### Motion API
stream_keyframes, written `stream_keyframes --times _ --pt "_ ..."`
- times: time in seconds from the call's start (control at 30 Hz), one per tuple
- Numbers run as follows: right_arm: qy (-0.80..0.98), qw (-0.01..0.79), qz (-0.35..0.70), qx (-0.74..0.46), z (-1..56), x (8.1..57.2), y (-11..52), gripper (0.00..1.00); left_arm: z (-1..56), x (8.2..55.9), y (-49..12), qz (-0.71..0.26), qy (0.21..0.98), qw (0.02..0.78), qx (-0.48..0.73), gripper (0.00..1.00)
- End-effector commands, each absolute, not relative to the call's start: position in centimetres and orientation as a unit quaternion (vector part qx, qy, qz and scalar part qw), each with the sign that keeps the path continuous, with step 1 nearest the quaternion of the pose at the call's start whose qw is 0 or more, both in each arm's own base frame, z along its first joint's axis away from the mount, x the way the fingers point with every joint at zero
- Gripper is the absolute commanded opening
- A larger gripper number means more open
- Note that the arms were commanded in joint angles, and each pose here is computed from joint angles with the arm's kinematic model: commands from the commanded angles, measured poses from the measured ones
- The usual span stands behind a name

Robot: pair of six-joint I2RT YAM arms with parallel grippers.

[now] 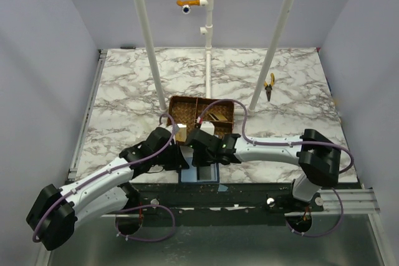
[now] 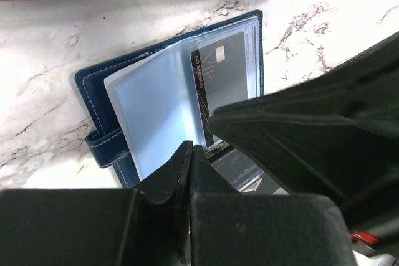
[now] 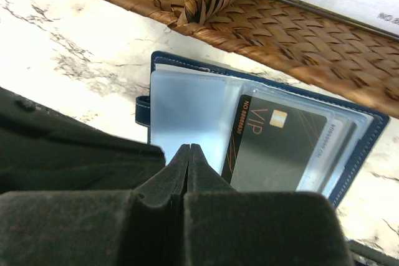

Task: Take the credit cards out of the card holder
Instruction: Remove the credit card from the card holder.

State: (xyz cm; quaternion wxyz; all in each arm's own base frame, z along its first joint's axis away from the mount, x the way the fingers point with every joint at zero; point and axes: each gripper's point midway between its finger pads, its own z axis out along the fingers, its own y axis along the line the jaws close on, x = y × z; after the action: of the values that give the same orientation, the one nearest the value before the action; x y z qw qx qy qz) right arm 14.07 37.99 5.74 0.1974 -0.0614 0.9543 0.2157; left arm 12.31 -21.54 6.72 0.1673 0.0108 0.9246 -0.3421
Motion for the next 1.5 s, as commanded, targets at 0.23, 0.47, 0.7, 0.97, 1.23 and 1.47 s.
stream_keyframes --times 0.23,0.47,0.7,0.97,1.23,1.47 --pt "0.963 0.223 0.151 -0.019 5.7 13.8 31.8 0.01 6.0 12.7 -23.0 -0.364 0.919 0.153 0.016 0.00" --pt "0.965 0.223 0.142 -0.002 5.0 13.3 29.4 0.04 5.1 12.4 -23.4 -0.369 0.919 0.134 0.017 0.05" --pt "0.964 0.221 0.150 -0.004 4.8 13.4 29.7 0.11 4.6 12.4 -24.0 -0.377 0.918 0.121 0.015 0.09" --pt "0.966 0.210 0.149 -0.010 3.8 13.1 30.1 0.11 3.9 12.0 -24.2 -0.382 0.918 0.109 0.010 0.17" --pt "0.968 0.205 0.145 -0.015 3.1 13.2 30.4 0.11 3.5 11.9 -24.3 -0.386 0.916 0.104 0.006 0.19" --pt "0.970 0.199 0.140 -0.017 2.4 13.0 30.4 0.11 2.9 11.5 -24.3 -0.386 0.918 0.091 0.002 0.21"
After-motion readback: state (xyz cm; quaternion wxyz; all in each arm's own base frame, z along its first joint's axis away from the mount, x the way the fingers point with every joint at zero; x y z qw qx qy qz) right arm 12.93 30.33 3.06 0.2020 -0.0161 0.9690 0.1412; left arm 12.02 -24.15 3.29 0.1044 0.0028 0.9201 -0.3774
